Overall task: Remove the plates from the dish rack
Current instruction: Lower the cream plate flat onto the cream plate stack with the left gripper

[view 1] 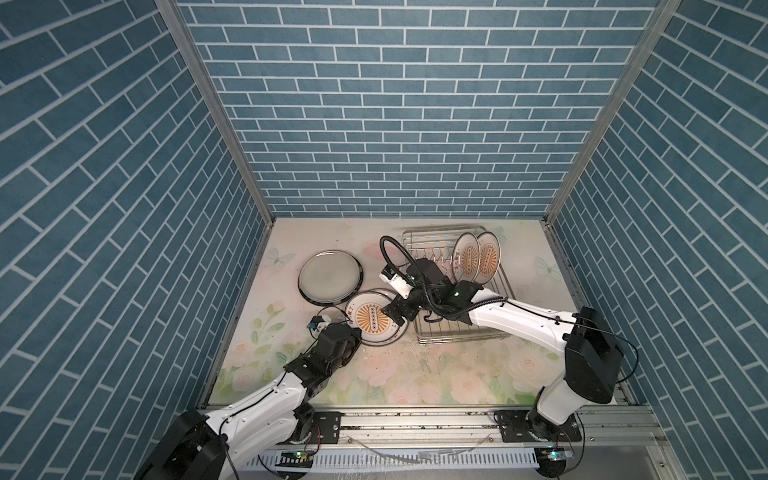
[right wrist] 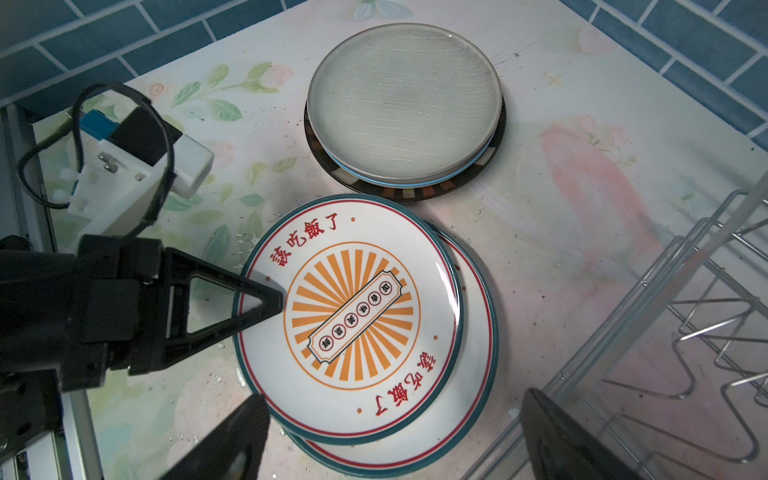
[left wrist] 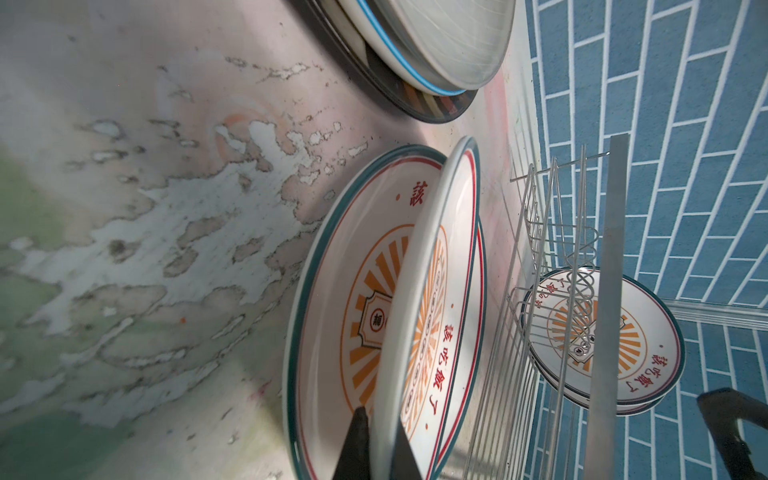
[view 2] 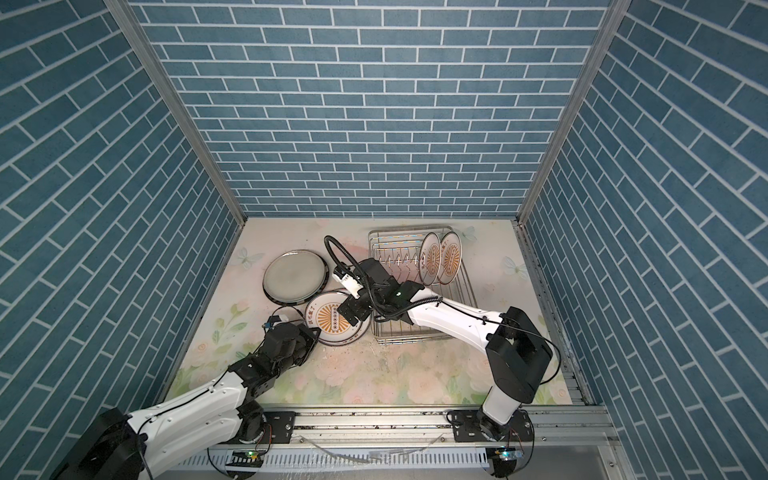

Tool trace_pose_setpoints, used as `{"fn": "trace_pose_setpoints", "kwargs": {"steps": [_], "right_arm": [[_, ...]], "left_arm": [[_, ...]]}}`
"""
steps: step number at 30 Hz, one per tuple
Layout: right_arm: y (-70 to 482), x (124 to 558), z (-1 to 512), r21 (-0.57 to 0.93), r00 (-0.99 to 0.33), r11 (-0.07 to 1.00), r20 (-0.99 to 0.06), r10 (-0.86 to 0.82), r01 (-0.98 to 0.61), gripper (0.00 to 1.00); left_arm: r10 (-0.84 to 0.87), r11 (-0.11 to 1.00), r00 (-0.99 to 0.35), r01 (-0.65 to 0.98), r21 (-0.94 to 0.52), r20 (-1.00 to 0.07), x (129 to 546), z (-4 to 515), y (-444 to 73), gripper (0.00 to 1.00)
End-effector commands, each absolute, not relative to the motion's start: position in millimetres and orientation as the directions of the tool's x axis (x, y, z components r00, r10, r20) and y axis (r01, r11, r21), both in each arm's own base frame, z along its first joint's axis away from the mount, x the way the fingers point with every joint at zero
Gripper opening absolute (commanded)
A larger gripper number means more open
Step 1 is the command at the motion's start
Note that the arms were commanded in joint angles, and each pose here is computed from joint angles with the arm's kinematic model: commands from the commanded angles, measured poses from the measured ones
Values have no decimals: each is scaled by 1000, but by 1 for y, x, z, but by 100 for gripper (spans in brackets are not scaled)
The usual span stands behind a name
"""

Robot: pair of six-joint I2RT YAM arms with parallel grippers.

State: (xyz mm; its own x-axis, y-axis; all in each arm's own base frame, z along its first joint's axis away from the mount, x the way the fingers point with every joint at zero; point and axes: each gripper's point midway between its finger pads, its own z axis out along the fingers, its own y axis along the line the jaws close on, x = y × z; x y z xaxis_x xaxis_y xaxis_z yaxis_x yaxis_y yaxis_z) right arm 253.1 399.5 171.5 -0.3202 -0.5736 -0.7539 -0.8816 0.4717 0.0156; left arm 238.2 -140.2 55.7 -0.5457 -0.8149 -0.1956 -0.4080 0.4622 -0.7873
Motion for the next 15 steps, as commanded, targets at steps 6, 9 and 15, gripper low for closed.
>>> {"fn": "trace_pose_setpoints", "kwargs": {"steps": [6, 9, 15], "right_arm": [[406, 261, 174, -29, -287, 464, -750, -596, -885, 95], [406, 262, 173, -32, -288, 466, -748, -598, -884, 95], [407, 263, 169, -33, -292, 466, -738, -608, -884, 95]], "left_arm": [[-819, 438, -547, -405, -803, -172, 246, 66, -146, 8], [-818, 444, -549, -410, -796, -173, 247, 65, -146, 13], [-817, 446, -552, -416, -793, -169, 249, 63, -148, 19]]}}
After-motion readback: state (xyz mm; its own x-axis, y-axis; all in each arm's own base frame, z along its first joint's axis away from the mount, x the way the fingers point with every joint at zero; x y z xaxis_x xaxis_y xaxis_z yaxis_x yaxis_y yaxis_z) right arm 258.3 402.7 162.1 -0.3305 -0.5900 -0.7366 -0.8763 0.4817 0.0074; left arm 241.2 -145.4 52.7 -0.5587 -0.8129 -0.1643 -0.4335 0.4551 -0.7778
